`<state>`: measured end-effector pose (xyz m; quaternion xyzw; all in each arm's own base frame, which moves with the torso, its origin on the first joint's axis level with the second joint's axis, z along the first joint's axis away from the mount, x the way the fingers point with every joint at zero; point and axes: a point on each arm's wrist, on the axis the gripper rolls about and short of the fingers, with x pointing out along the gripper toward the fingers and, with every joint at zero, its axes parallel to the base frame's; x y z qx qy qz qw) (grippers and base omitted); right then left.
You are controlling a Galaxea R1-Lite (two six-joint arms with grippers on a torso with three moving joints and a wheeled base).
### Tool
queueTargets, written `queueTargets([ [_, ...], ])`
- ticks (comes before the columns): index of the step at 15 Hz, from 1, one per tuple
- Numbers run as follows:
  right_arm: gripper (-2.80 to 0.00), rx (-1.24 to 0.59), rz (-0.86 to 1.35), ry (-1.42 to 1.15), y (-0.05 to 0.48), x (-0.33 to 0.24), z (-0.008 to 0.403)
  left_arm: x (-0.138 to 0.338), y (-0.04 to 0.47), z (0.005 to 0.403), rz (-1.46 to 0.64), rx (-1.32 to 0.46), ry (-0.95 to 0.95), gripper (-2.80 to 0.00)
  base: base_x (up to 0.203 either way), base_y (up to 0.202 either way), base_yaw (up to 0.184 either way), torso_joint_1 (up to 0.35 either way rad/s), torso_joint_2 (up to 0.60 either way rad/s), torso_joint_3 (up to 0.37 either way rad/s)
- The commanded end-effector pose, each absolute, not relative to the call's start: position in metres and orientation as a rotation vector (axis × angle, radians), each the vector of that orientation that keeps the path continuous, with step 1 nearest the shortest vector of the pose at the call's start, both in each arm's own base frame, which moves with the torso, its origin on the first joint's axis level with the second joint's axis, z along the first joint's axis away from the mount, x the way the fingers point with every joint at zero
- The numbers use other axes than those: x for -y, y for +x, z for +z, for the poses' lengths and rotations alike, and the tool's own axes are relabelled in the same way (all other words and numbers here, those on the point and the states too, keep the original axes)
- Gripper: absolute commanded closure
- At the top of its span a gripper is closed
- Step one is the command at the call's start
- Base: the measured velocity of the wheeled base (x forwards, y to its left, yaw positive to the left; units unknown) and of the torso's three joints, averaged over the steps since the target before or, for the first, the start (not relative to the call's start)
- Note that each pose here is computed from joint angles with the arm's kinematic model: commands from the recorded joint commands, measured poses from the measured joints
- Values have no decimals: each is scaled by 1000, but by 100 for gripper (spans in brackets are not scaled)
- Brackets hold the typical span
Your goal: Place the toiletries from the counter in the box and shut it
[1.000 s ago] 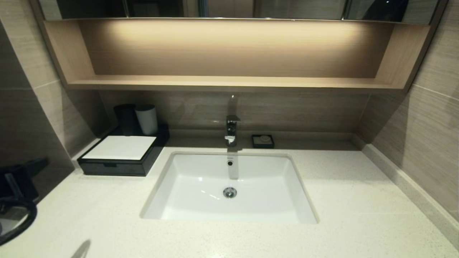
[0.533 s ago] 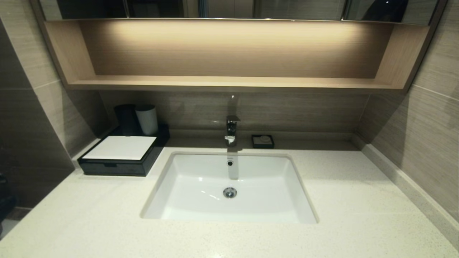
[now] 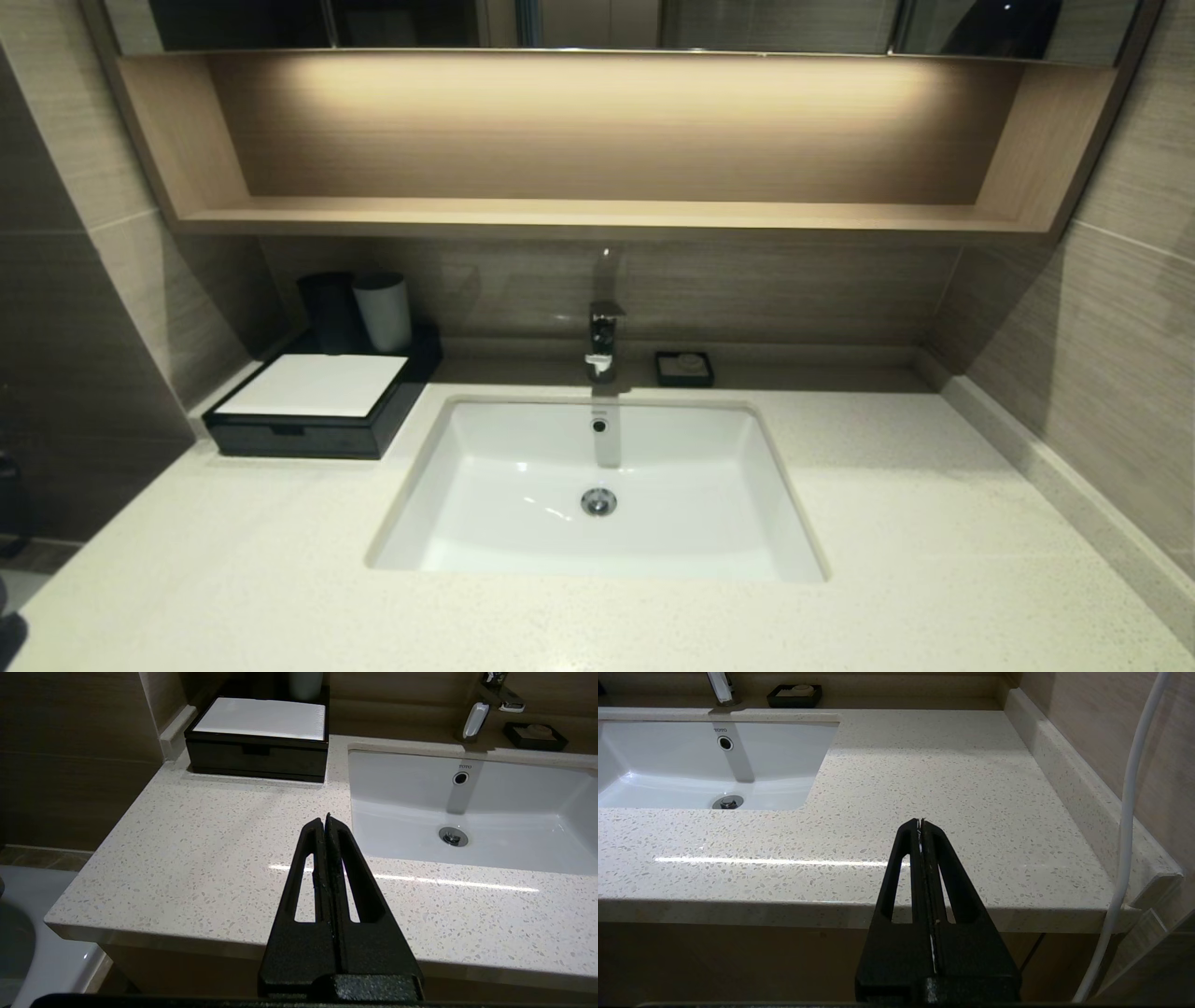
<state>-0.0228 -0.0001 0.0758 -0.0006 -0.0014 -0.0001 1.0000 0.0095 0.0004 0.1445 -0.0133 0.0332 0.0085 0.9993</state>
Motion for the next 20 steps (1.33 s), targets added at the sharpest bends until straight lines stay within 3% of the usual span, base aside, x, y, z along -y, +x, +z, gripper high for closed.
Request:
queueTargets([
  [1, 0, 3, 0, -2, -23, 0, 76, 0, -1, 131, 12, -27, -17, 0, 0, 0, 0, 0, 0, 0],
  [12, 0, 2, 0, -2, -23, 0, 75, 0, -27, 82, 6, -19, 77, 0, 0, 0, 0, 0, 0, 0],
  [20, 0, 2, 0, -2, -23, 0, 75, 0, -22, 74, -18, -4, 81, 0, 0, 0, 0, 0, 0, 0],
])
